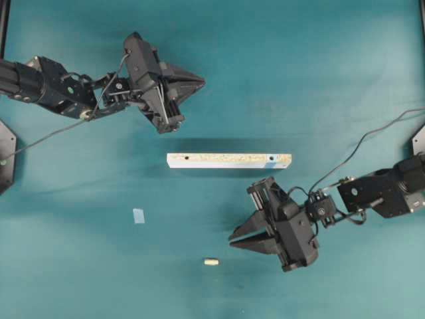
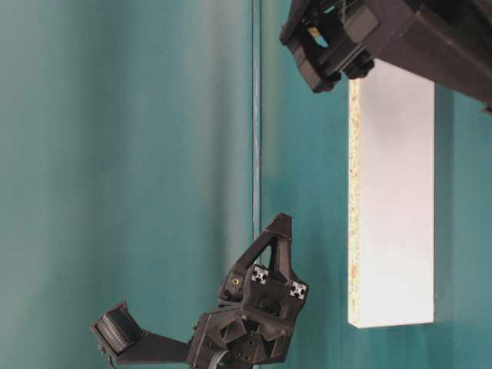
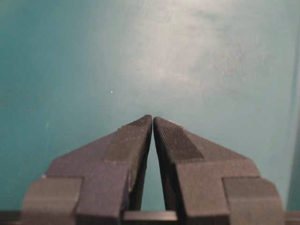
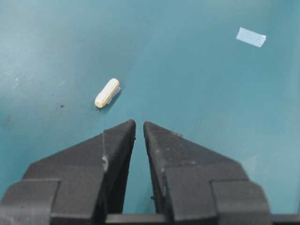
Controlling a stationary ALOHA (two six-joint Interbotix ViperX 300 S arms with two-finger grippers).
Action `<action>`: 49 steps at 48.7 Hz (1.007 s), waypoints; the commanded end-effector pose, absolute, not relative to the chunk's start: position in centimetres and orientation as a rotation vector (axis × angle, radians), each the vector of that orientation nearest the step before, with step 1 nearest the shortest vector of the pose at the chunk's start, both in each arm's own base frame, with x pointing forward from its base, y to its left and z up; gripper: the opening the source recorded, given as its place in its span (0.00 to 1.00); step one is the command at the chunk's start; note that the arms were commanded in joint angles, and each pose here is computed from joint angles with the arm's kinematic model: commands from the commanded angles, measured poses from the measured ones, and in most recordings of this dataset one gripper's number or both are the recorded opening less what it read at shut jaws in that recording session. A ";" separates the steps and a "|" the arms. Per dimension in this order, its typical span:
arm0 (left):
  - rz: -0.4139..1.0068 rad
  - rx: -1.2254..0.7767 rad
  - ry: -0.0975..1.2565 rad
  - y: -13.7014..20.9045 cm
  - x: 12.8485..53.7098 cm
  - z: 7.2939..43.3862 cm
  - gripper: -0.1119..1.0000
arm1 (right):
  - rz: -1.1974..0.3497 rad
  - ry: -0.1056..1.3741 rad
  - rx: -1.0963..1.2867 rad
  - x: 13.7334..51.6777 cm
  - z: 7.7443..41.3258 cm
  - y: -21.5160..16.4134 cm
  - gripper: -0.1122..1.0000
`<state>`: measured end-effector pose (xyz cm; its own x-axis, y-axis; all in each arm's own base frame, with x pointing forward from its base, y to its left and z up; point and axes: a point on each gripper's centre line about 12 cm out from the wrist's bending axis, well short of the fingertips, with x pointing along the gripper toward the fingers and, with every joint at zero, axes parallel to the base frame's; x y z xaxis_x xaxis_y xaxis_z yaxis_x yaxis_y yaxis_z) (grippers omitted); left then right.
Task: Insert the rod into the hole on the wooden board.
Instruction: 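Lower the right gripper over the small wooden peg and close on it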
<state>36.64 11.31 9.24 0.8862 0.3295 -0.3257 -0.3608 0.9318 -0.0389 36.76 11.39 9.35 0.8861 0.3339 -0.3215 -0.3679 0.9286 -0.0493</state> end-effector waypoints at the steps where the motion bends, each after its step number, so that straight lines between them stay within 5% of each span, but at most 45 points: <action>1: 0.313 -0.073 0.250 11.0 38.1 11.9 0.32 | 0.369 0.259 -0.088 37.5 11.4 12.0 0.32; 9: 0.309 -0.071 0.283 11.2 39.1 13.4 0.18 | 0.353 0.377 -0.095 38.8 13.0 12.4 0.11; 16: 0.298 -0.081 0.336 10.9 39.2 13.6 0.19 | 0.315 0.551 -0.072 40.2 14.5 12.8 0.10; 23: 0.285 -0.074 0.348 10.3 38.5 14.6 0.45 | 0.253 0.747 -0.012 41.3 15.6 13.6 0.10; 27: 0.283 -0.064 0.338 10.1 38.1 15.5 0.68 | 0.214 0.837 0.030 41.4 15.9 14.1 0.18; 32: 0.280 -0.056 0.344 9.9 37.3 15.9 0.89 | 0.162 0.925 0.084 41.6 16.2 14.8 0.41; 36: 0.280 -0.060 0.359 9.8 36.9 15.8 0.88 | 0.130 0.952 0.122 42.3 16.7 15.1 0.61; 49: 0.266 -0.064 0.394 9.3 36.8 15.2 0.88 | 0.088 1.013 0.129 45.3 16.9 16.2 0.60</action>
<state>36.41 9.46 13.94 0.8727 0.2471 -0.4212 -0.2789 0.9602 -0.0145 44.23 15.52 15.01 0.5066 0.1273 -0.8527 -0.0064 0.9896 0.1440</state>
